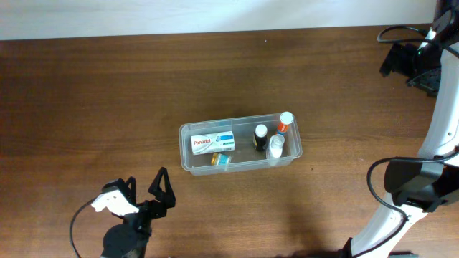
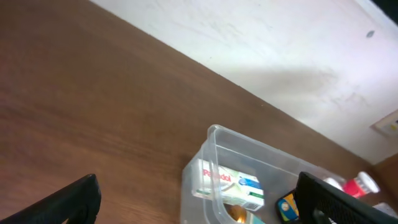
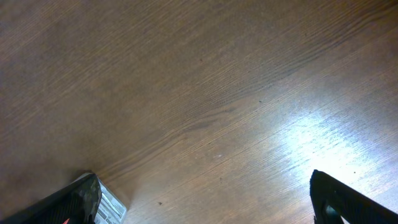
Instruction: Pack container
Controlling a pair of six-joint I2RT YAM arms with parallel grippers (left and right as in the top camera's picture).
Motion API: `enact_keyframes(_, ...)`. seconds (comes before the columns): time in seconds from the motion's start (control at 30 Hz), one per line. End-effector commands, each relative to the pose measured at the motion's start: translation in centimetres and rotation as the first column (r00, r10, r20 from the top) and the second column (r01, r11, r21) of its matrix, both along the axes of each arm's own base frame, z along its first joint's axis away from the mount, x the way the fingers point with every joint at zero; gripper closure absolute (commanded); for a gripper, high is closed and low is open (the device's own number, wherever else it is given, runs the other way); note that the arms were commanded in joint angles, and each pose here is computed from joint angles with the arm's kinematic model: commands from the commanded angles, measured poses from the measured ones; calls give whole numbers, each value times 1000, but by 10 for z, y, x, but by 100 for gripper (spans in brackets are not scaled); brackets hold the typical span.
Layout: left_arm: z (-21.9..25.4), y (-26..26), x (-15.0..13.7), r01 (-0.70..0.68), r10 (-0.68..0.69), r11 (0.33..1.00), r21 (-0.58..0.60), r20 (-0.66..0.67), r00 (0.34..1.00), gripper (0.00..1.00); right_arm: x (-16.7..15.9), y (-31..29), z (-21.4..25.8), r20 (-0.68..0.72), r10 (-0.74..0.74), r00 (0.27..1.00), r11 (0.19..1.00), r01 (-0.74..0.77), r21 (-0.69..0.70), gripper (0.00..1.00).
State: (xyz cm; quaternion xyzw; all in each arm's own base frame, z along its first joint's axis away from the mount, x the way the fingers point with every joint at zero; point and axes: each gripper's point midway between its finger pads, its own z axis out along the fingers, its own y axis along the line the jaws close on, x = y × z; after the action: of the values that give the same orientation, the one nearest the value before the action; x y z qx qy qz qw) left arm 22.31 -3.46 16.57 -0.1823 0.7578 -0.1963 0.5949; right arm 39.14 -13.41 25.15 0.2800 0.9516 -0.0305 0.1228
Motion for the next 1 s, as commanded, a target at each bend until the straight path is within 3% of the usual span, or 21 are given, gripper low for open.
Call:
enact_keyframes(0.0,-6,-6,0,75,-76,990,118,3,997,0,-5,0,14,30,-4,1000,1000,4,-18,2)
enact_keyframes(0.37,-29,9,5,49,-43,972,228,-33,999,0,-5,0,14,30,-4,1000,1000,4,-18,2)
enact_keyframes(0.67,-29,18,6,80,-73,863,498,-35,997,0,-5,0,14,30,-4,1000,1000,4,-18,1)
enact_keyframes(0.97,-29,18,6,81,-74,862,501,-35,997,0,-5,0,14,30,-4,1000,1000,4,-18,2)
